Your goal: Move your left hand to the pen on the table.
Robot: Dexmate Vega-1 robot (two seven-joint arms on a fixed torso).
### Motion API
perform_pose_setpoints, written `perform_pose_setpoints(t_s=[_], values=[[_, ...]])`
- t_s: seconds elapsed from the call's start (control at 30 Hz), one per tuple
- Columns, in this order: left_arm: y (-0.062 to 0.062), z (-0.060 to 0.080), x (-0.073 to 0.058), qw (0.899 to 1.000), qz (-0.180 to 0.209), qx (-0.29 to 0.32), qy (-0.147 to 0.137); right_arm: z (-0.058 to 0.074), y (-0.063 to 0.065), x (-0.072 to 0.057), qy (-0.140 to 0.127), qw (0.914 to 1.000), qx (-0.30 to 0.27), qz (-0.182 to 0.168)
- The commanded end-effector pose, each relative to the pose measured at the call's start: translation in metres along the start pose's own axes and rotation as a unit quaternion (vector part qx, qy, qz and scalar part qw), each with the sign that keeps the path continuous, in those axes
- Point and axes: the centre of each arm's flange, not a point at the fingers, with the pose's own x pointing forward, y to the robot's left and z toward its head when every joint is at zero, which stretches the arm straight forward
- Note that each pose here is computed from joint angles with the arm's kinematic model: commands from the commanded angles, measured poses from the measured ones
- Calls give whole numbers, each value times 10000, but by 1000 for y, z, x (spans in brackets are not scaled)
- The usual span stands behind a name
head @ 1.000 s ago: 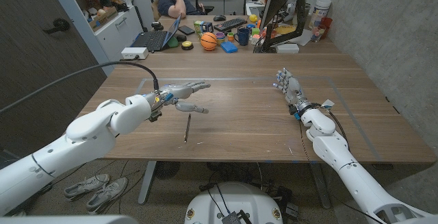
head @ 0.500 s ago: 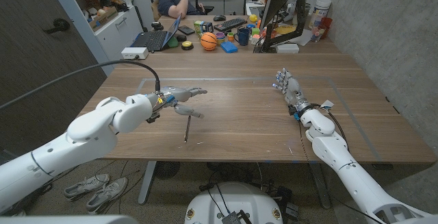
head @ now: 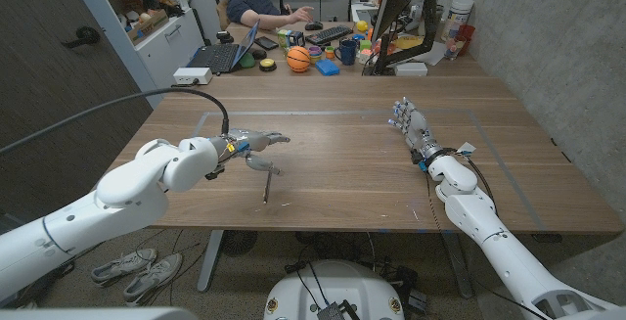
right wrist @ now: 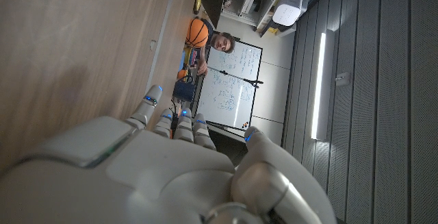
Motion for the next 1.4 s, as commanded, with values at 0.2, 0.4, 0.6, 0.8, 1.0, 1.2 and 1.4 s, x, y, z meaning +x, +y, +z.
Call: perform_pose_setpoints(t_s=[0.2,0.4,0.6,0.8,1.0,1.2,1.4], values=[[-6,0,5,9989,-390,104,218,1,1,0,21,10000,2,-28],[-7,-2,9,9982,-543,51,236,1,0,0,17,10000,-17,-25],[-9,-1,12,9979,-596,80,247,1,-1,-1,18,10000,-20,-35],[-9,-1,12,9981,-569,82,218,1,0,-1,10,10000,-29,-40],[-9,-1,12,9982,-549,87,245,1,0,0,9,10000,-56,-29],[-8,-1,11,9983,-526,106,237,1,0,-1,15,10000,-44,-35],[-8,-1,11,9983,-532,96,218,0,0,-1,28,10000,-14,-51]])
